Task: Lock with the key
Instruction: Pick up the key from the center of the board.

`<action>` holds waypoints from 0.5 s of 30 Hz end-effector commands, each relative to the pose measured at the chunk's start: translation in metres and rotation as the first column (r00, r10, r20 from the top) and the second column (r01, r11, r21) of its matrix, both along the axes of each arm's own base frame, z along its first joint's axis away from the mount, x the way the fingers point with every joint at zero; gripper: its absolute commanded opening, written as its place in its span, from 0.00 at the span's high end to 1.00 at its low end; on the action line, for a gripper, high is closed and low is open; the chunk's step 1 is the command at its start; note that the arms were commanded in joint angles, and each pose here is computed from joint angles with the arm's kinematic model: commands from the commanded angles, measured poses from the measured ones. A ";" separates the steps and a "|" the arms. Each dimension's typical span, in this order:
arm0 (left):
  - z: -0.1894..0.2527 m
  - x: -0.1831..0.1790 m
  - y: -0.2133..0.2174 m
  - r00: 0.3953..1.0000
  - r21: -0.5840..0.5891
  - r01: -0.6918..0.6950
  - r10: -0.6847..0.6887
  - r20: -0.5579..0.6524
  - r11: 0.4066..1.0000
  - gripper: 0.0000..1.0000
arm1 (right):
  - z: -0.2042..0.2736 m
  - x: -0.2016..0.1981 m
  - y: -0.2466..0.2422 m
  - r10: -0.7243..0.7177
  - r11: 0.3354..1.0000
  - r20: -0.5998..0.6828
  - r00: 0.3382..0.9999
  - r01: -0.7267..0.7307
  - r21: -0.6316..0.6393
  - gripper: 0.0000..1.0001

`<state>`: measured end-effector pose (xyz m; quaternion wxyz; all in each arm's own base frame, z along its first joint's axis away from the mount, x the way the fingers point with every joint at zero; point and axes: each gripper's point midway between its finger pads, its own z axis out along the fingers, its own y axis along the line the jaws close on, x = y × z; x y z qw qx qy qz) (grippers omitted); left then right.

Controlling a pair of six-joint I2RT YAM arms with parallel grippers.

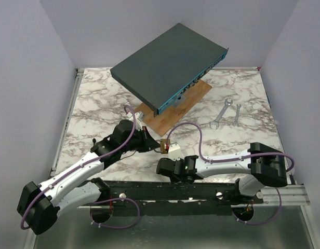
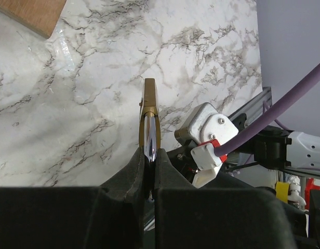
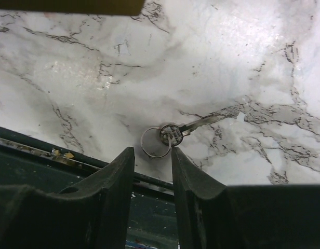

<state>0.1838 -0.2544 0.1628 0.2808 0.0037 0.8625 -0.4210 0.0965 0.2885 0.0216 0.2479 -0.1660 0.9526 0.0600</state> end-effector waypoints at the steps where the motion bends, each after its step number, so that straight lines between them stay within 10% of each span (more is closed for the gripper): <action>1: 0.046 0.005 -0.012 0.994 -0.126 0.043 -0.030 0.105 0.991 1.00 | 0.000 0.010 -0.008 -0.024 0.998 0.057 0.998 0.027 -0.058 0.64; 15: 0.027 0.003 -0.025 0.998 -0.148 0.069 -0.068 0.008 0.987 1.00 | 0.007 0.050 -0.030 -0.163 0.981 0.162 0.973 0.178 -0.079 0.90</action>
